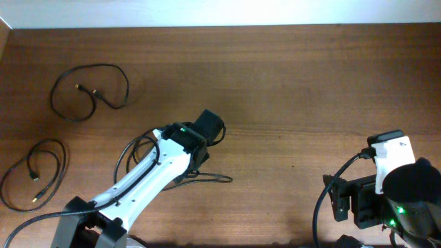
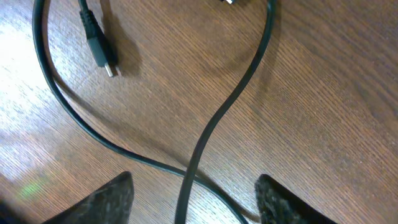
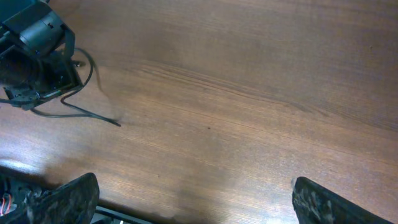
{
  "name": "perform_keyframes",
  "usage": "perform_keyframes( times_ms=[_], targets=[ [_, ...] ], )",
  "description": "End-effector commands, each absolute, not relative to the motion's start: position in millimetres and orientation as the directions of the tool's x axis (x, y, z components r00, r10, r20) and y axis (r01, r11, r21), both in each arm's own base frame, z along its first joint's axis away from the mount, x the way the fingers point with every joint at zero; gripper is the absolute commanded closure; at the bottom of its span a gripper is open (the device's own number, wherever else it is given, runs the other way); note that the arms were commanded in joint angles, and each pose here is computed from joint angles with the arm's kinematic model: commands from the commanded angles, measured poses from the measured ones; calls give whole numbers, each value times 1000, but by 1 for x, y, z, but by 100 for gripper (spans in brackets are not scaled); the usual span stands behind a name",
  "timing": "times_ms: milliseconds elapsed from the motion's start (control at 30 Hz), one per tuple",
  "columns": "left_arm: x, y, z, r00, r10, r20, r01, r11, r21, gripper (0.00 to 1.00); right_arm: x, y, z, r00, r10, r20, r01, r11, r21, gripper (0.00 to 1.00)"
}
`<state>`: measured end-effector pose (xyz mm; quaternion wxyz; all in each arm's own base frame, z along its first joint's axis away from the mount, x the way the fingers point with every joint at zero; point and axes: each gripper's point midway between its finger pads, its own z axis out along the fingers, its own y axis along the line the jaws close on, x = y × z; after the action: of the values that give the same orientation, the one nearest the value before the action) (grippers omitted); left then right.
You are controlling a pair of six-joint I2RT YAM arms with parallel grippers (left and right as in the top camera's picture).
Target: Untangle cables
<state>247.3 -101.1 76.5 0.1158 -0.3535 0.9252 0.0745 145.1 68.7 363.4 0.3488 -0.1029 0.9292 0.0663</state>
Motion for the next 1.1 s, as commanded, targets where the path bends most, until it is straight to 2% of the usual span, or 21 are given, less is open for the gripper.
perform_keyframes(
  times_ms=[0,33,133,233,300,467,900,1000,1033,1067],
  targets=[
    [246,-105,79,-727,-643,-241,-670,742,40,29,144,69,361,-746,-141,-650,-233,971,57,1],
    [242,-107,78,-731,-646,-219,-669,743,41,25,144,69,361,-746,-141,-650,-233,971,57,1],
    [232,-101,70,-713,-670,-207,-694,716,71,1,144,69,361,-746,-141,-650,-233,971,57,2],
    [204,-93,48,-565,-808,-168,-825,553,113,1,144,70,360,-748,-141,-649,-235,970,60,1],
    [195,-89,38,-513,-843,-163,-858,498,123,1,143,71,360,-750,-142,-646,-239,969,65,1],
    [202,-77,25,-504,-828,-245,-862,497,95,1,142,72,360,-752,-143,-644,-244,967,70,1],
    [198,-67,-5,-492,-823,-282,-865,500,51,1,140,76,347,-779,-164,-606,-256,964,67,1],
    [196,-65,-9,-493,-822,-287,-865,500,55,13,139,78,337,-796,-178,-579,-259,964,59,1],
    [195,-63,-9,-493,-819,-294,-864,500,59,22,139,78,335,-799,-182,-574,-259,964,55,1],
    [194,-61,-10,-494,-816,-299,-864,499,63,25,139,78,334,-800,-183,-571,-259,965,53,2]
  ],
)
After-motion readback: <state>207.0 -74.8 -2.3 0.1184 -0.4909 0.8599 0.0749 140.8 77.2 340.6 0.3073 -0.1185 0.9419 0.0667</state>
